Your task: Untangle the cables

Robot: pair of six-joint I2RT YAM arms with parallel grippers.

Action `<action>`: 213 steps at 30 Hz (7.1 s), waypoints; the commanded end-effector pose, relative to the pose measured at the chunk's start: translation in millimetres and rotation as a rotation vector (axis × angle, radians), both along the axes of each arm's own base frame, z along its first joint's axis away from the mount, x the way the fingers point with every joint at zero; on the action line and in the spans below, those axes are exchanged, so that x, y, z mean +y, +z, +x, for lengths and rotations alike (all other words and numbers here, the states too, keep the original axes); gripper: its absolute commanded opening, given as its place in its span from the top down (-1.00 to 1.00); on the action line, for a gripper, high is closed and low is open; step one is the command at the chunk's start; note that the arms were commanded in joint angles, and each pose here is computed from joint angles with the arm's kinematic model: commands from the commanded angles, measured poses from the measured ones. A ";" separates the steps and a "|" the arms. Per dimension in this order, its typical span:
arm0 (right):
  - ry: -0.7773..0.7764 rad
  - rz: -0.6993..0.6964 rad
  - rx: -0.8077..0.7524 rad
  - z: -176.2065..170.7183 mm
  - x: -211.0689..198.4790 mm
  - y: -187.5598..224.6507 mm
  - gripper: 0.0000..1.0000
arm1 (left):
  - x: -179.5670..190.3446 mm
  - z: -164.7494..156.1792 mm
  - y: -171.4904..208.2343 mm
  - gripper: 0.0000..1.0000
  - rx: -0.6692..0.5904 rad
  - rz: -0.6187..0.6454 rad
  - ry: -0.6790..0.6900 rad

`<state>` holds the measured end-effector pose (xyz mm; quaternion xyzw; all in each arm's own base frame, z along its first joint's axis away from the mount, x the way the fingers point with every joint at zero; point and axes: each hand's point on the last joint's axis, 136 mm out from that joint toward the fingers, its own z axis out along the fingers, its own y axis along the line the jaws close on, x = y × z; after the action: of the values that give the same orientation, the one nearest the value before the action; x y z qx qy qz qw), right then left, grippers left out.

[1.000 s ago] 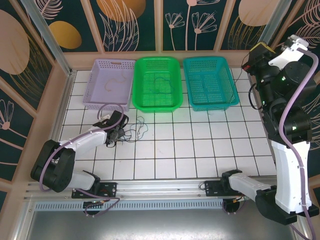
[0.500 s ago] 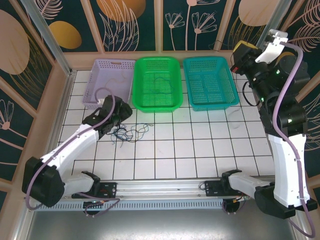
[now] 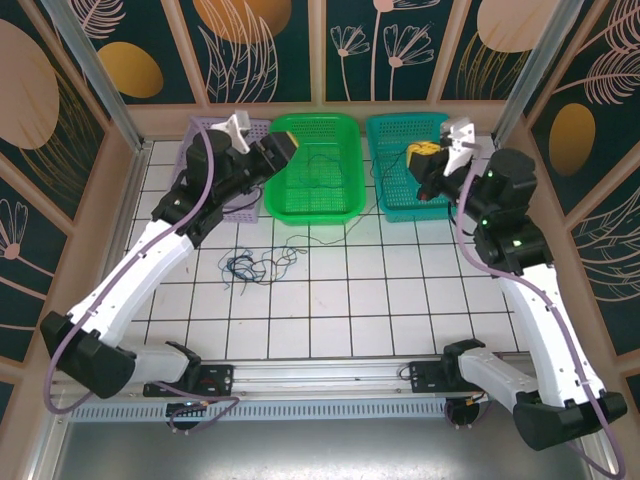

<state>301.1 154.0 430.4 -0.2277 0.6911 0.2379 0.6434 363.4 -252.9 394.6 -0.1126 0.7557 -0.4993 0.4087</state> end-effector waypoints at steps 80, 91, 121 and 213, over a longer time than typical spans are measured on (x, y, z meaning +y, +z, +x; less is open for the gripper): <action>0.110 0.626 0.467 -13.4 35.7 -5.4 -0.17 | -125.0 -37.6 4.5 1.00 0.500 -0.305 -0.431; -0.003 0.302 0.198 -24.4 31.0 -56.4 -0.20 | -120.9 -38.2 25.8 1.00 0.589 -0.531 -0.407; -0.024 -0.030 -0.280 36.0 62.2 -41.6 0.29 | -140.5 -60.9 24.8 1.00 0.731 -0.632 -0.502; -0.550 0.428 0.470 333.8 -140.3 -86.4 0.93 | -7.4 -70.7 -276.4 0.39 0.674 0.144 -0.062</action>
<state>631.6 -3.4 429.4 0.1439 0.7211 0.2091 0.6447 287.5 -250.1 105.3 -0.2374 0.8885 -0.3735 0.1210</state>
